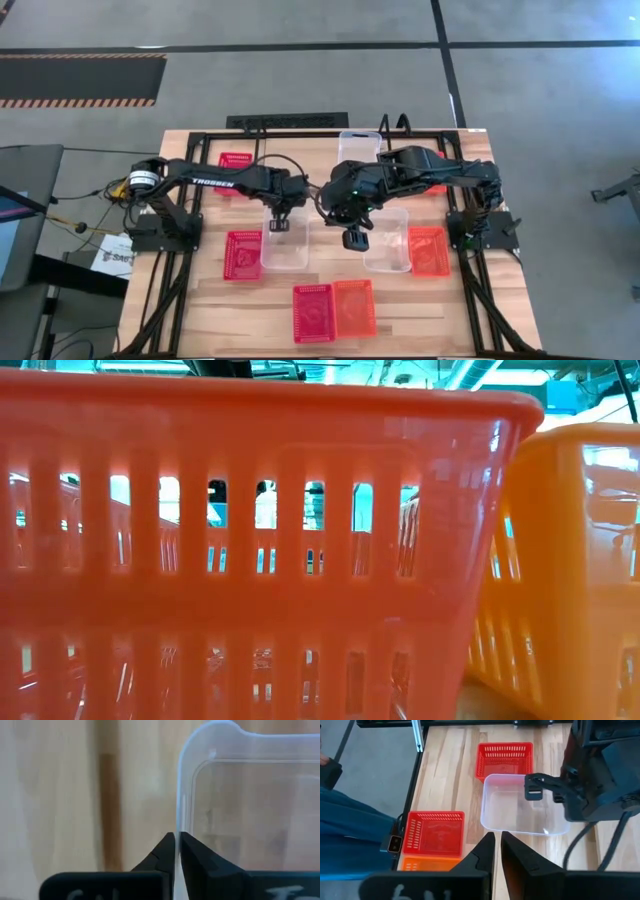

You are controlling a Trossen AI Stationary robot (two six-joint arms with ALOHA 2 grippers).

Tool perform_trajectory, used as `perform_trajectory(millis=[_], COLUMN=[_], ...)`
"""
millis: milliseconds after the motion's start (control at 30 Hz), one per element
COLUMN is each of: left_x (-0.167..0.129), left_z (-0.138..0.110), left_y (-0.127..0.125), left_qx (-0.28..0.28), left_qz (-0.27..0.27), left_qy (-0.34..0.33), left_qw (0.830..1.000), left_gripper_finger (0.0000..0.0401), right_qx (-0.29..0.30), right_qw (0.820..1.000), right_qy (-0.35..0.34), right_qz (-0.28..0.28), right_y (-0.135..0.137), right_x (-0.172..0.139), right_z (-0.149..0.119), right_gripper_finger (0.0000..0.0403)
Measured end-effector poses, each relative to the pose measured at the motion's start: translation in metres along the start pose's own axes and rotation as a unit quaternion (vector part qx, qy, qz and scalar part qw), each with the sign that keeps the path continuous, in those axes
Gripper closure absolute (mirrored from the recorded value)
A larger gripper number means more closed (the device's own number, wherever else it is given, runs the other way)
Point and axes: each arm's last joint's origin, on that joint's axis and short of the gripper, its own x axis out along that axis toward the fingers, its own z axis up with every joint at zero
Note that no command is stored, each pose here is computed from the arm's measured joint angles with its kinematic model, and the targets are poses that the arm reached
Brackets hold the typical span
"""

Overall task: Stack baskets on shelf by color
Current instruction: Stack the left white bin on top of the white bin on the shelf

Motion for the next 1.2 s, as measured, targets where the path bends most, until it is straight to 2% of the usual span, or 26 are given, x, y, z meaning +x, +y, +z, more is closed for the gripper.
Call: perform_trajectory(millis=[167,367,567,733,900,1067,1200], left_x=[-0.020,-0.070,-0.128,-0.167,-0.198,-0.216,-0.223], left_z=[0.012,0.032,0.039,0.036,0.038,0.040,0.044], left_y=[0.006,0.012,0.017,0.026,0.032,0.040,0.042], left_qx=[-0.006,-0.002,0.016,0.004,-0.003,-0.018,-0.036], left_qz=[0.020,0.048,0.156,0.198,0.236,0.247,0.271], left_qy=[-0.013,-0.043,-0.046,-0.051,-0.093,-0.135,-0.164], left_qw=[1.000,0.998,0.987,0.979,0.967,0.959,0.948], left_gripper_finger=[0.0400,0.0401,0.0401,0.0401,0.0401,0.0401,0.0401], right_qx=[0.016,0.018,0.029,0.049,0.071,0.106,0.107], right_qw=[1.000,1.000,0.999,0.997,0.992,0.982,0.970], right_qy=[0.006,0.012,0.028,0.051,0.063,0.025,0.011], right_qz=[-0.001,0.000,-0.002,-0.009,-0.084,-0.155,-0.220], right_y=[0.000,0.002,0.002,0.001,-0.003,-0.006,-0.010], right_x=[0.000,0.000,-0.001,-0.013,-0.041,-0.069,-0.073], right_z=[-0.001,-0.003,-0.006,-0.014,-0.027,-0.034,-0.035], right_gripper_finger=[0.0351,0.0351,0.0351,0.0351,0.0369,0.0395,0.0398])
